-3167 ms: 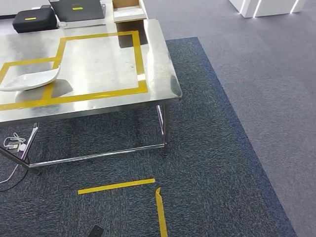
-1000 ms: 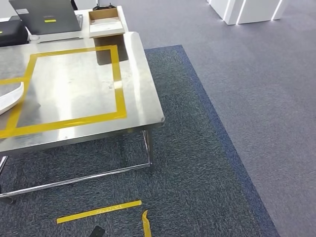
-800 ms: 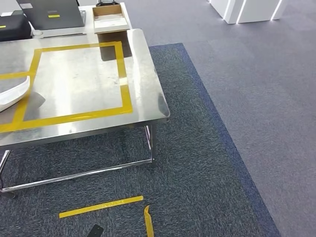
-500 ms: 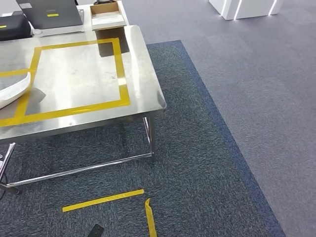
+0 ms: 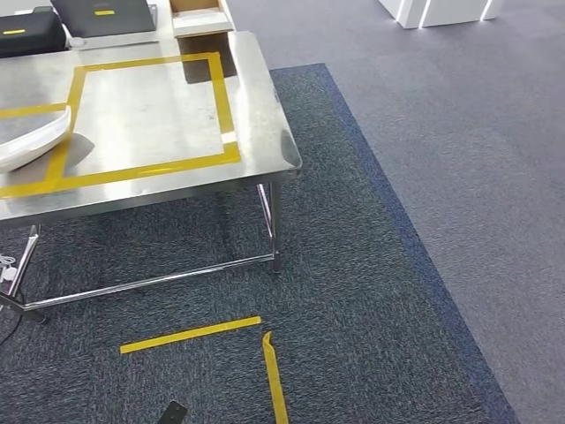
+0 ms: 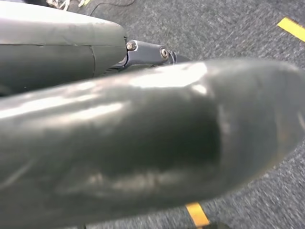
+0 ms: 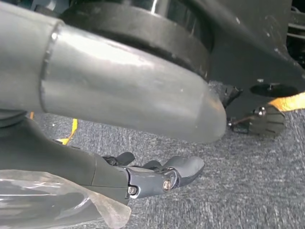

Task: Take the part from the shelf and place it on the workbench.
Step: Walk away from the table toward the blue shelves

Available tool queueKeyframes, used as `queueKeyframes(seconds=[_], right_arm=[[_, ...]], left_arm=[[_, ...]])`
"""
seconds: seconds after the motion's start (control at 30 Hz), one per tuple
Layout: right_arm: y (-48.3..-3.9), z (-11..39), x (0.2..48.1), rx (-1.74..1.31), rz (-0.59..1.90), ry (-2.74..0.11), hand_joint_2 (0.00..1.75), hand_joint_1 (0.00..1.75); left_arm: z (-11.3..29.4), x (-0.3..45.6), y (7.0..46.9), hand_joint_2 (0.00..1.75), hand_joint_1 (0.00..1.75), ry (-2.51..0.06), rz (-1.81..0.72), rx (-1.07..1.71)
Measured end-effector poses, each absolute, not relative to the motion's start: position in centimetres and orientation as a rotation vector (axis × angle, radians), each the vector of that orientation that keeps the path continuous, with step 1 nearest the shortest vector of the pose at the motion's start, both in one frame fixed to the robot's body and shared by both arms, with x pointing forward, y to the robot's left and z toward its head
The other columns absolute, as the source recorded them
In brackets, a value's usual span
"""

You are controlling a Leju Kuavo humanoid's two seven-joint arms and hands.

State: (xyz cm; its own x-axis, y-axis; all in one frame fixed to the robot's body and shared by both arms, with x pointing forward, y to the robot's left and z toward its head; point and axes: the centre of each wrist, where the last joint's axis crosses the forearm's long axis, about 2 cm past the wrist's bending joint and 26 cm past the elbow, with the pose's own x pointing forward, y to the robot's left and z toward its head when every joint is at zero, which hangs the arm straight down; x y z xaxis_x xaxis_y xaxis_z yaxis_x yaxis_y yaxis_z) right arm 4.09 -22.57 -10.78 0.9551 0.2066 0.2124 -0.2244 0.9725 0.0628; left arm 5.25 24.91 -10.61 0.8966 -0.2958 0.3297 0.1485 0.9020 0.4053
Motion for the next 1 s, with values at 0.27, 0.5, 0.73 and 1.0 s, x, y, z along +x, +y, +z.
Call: queueKeyframes(seconds=[0.27,0.5,0.73,1.0], right_arm=[[-22.57,-10.8,3.82,0.088,0.219,-0.2,0.0,0.0],[-22.59,-10.76,4.28,0.087,0.219,-0.208,0.0,0.0],[-22.53,-10.79,3.92,0.089,0.219,-0.2,0.0,0.0],[-22.52,-10.78,3.97,0.089,0.22,-0.202,0.0,0.0]], left_arm=[[-10.64,5.1,24.95,0.0,0.0,-0.391,-0.237,0.383],[-10.62,5.21,24.87,0.0,0.0,-0.393,-0.233,0.381],[-10.67,4.87,24.98,0.0,0.0,-0.385,-0.232,0.382],[-10.64,5.14,25.0,0.0,0.0,-0.39,-0.231,0.383]])
